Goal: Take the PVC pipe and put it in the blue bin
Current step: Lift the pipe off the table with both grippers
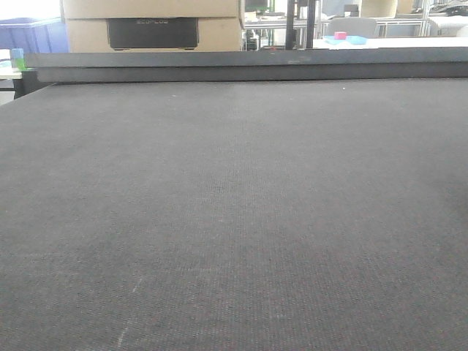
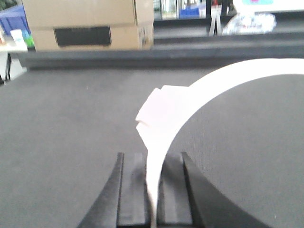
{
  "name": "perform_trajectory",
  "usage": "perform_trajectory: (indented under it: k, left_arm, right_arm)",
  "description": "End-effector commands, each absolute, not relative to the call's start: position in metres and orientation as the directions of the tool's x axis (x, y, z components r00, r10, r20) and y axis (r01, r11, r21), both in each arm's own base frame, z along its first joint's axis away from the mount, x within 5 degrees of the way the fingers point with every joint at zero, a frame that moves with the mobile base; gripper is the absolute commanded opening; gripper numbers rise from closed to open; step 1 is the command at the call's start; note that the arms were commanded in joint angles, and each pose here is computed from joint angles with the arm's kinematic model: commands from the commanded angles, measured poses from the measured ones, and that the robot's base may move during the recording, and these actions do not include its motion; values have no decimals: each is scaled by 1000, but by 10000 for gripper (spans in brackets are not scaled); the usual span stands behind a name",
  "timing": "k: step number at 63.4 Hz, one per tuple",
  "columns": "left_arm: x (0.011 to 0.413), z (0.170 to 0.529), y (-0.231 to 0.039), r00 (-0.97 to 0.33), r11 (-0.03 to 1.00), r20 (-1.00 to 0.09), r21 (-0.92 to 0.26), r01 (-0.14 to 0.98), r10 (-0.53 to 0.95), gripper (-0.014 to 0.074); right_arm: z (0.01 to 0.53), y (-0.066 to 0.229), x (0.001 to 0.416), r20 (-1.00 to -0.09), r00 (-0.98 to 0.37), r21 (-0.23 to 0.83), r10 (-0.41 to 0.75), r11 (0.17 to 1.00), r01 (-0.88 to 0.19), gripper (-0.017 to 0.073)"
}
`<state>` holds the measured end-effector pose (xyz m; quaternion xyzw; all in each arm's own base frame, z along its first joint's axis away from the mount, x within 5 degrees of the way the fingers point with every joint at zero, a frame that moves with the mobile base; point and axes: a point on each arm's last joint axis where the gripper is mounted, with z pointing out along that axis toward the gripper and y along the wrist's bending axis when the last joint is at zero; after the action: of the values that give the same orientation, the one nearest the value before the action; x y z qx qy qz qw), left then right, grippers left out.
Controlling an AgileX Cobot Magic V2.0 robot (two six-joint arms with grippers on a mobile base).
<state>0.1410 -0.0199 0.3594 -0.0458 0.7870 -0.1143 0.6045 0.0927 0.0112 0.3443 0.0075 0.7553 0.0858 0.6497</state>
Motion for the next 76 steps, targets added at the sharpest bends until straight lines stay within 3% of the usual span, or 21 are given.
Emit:
perform_trajectory:
  k: [1,14,28,76]
  left_arm:
    - [129,370,-17,-180,975,-965,-209,78,-192,-111]
    - [111,379,-11,-90,991,-990,-115,73,-109,-111]
    - [109,381,-8,-68,998,-997,-25,52,-21,-111]
    - [109,381,-8,-66,998,-998,-25,52,-22,-111]
  right_arm:
    - [357,10,82,-991,-66,121,114,987,-110,-162]
    - [371,8,68,-992,21,120,123,985,-120,-162]
    - [369,8,69,-993,-4,120,120,986,-118,-162]
    - [369,8,69,-993,-4,120,120,986,-118,-162]
